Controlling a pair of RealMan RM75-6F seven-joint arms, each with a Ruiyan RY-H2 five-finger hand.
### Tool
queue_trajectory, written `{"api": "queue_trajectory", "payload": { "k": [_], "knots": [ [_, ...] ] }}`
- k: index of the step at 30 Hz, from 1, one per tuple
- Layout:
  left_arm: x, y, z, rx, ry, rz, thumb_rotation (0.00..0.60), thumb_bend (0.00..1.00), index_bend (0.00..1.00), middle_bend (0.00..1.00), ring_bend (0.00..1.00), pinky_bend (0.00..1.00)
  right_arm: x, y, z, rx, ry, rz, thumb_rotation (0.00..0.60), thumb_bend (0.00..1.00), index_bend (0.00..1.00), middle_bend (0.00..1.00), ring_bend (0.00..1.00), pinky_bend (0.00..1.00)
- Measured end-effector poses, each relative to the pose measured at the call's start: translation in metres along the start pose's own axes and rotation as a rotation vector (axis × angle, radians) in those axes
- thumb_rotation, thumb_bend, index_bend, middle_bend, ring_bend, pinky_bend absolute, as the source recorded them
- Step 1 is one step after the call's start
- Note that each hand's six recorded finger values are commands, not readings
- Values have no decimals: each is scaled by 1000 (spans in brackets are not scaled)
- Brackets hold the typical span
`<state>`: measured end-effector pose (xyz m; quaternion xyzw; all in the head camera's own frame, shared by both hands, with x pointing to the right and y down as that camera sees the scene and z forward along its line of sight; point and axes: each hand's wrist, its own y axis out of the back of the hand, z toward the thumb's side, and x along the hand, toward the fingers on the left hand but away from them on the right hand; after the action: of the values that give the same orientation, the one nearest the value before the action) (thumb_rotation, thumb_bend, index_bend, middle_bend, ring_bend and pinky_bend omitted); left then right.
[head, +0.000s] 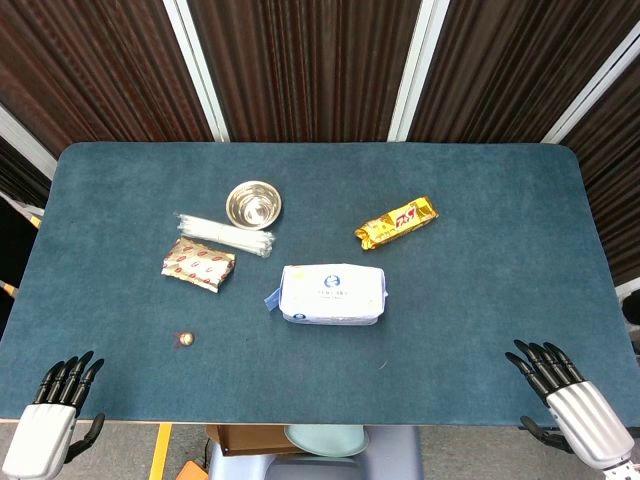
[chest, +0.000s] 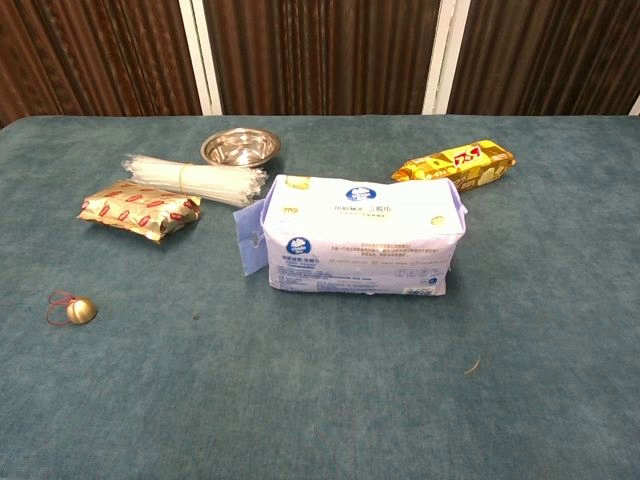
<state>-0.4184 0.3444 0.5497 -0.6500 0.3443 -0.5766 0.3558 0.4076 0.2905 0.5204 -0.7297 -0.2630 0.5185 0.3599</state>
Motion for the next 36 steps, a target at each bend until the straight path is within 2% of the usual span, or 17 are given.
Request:
{"api": "queue_trajectory", "payload": {
  "k": [4,6,7,8,10,11,13,15,18,23,28,36],
  "knots": [
    [2,-5,3,-2,-8,-17,600,400,0,0,0,103,-2,-2,0,6,-1,8,600,355,0,0,0,0],
    [6,-9,6,-9,-21,-23,600,401,3,52,51,169,-3,-4,1,10,-1,10,600,355,0,0,0,0],
    [10,-11,9,-17,-29,-18,600,405,26,161,140,241,-4,-4,1,13,-1,10,600,355,0,0,0,0],
    [14,-12,11,-24,-35,-11,600,408,45,229,196,277,-4,-5,2,16,-1,10,600,355,0,0,0,0],
    [27,-16,17,-36,-57,9,600,431,159,553,466,452,-5,-6,3,25,-2,8,600,355,0,0,0,0],
    [33,-18,19,-35,-69,15,600,436,184,620,529,498,-5,-7,3,31,-4,7,600,355,0,0,0,0],
    [49,-26,22,-29,-90,14,600,449,275,845,761,717,-7,-9,4,44,-9,8,600,355,0,0,0,0],
    [65,-34,25,-37,-99,12,600,456,369,973,913,880,-9,-12,4,51,-17,13,600,355,0,0,0,0],
    [91,-44,31,-76,-95,30,600,467,458,1000,985,949,-13,-15,4,60,-32,18,600,355,0,0,0,0],
    [123,-60,39,-85,-92,43,600,466,477,1000,1000,997,-19,-22,4,78,-52,34,600,355,0,0,0,0],
    [139,-70,49,-66,-89,40,600,457,504,1000,1000,1000,-22,-29,8,93,-46,56,600,356,0,0,0,0],
    [150,-80,51,-49,-65,41,600,442,493,1000,1000,1000,-22,-31,10,92,-49,60,600,355,0,0,0,0]
  ]
}}
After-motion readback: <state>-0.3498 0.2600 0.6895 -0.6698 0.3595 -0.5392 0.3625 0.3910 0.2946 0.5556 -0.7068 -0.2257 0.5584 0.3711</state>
